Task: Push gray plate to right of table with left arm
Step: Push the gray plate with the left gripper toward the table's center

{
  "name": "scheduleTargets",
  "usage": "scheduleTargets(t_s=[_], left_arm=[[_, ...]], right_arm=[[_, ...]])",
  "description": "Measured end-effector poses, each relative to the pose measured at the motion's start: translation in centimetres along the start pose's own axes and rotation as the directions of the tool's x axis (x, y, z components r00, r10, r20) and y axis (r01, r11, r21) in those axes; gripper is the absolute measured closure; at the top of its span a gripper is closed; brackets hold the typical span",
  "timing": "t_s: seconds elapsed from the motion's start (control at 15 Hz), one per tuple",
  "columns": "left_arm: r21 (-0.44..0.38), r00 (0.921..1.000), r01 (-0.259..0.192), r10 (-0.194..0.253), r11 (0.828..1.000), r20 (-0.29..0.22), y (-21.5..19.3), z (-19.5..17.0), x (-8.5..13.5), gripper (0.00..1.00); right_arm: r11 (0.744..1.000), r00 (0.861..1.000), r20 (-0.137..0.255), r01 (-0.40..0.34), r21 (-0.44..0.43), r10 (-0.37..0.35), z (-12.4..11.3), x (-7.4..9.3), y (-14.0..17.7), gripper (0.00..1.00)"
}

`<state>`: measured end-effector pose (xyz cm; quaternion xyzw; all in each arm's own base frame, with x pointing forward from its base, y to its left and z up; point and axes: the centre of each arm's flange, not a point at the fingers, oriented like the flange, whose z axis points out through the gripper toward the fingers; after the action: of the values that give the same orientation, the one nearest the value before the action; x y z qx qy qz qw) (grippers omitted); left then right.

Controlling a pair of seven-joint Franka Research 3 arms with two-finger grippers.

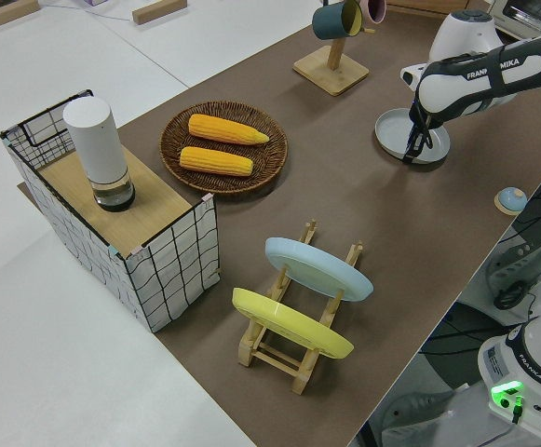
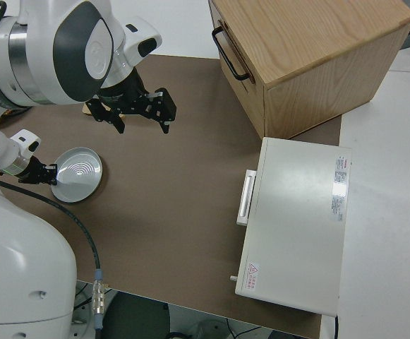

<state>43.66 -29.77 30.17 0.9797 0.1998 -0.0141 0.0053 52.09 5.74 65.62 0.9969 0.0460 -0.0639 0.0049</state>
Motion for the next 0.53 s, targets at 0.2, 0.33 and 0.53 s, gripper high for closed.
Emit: scheduleTargets(t_s=[0.2,0.33,0.53], left_arm=[[-0.018,0.9995,0.031,-0.031,0.999,0.004,3.4,0.0,-2.1,0.98],[-0.029,0.9987,0.049,-0.049,0.998,0.011,5.4,0.1,-3.6,0.98],[-0.044,0.9978,0.064,-0.063,0.997,0.020,7.5,0.0,-5.2,0.98]], right_arm=[[1.000,1.000,0.000,0.000,0.000,0.000,0.0,0.0,0.0,0.01],[1.000,1.000,0.000,0.000,0.000,0.000,0.0,0.0,0.0,0.01],[1.000,1.000,0.000,0.000,0.000,0.000,0.0,0.0,0.0,0.01]])
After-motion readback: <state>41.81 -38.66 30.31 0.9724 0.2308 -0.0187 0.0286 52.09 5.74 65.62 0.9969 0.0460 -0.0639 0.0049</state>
